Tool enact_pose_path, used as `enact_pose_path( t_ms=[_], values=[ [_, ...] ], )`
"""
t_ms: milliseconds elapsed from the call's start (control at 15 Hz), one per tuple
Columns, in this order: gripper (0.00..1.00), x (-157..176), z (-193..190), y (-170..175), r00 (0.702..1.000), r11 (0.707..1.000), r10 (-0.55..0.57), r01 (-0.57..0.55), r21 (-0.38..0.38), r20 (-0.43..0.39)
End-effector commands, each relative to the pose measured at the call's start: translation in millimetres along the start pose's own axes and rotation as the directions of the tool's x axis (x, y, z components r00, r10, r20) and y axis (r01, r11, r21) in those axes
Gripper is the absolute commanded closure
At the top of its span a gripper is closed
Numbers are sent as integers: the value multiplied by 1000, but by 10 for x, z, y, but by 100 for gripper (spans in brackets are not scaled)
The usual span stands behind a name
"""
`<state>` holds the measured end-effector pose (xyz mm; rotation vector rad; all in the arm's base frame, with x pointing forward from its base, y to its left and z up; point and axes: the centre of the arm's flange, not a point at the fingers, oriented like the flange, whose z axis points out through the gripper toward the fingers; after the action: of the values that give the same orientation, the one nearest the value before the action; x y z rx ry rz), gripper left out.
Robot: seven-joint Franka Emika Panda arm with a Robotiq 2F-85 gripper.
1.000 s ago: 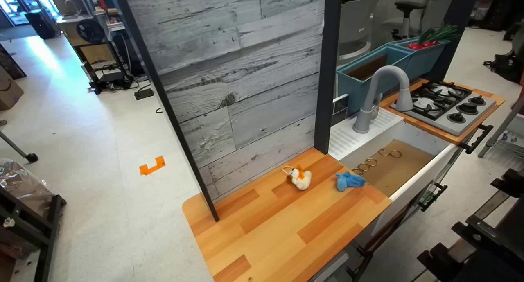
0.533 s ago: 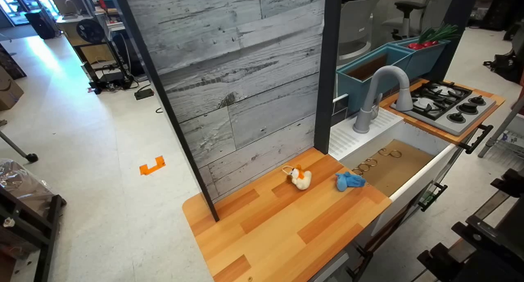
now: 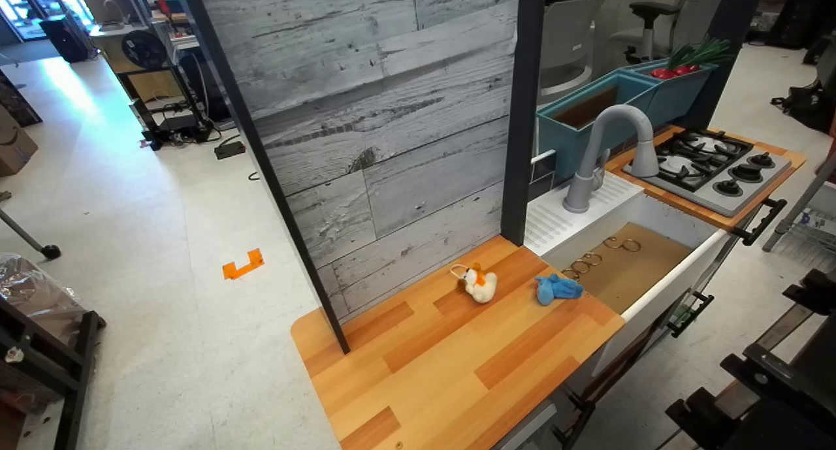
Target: Move the tap to the left
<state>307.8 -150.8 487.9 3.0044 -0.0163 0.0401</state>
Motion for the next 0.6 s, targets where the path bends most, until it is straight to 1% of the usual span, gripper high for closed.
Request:
enact_pose_path(
  t_ms=[0,267,400,533],
  values=[
    [0,335,145,-125,1000,1000,-20,20,-20,4],
    [0,647,423,-344,995,993,-104,105,-59,13],
    [0,827,579,-434,992,990,-126,125,-62,-7],
    [0,993,740,-488,993,992,-116,114,-55,-26]
  ],
)
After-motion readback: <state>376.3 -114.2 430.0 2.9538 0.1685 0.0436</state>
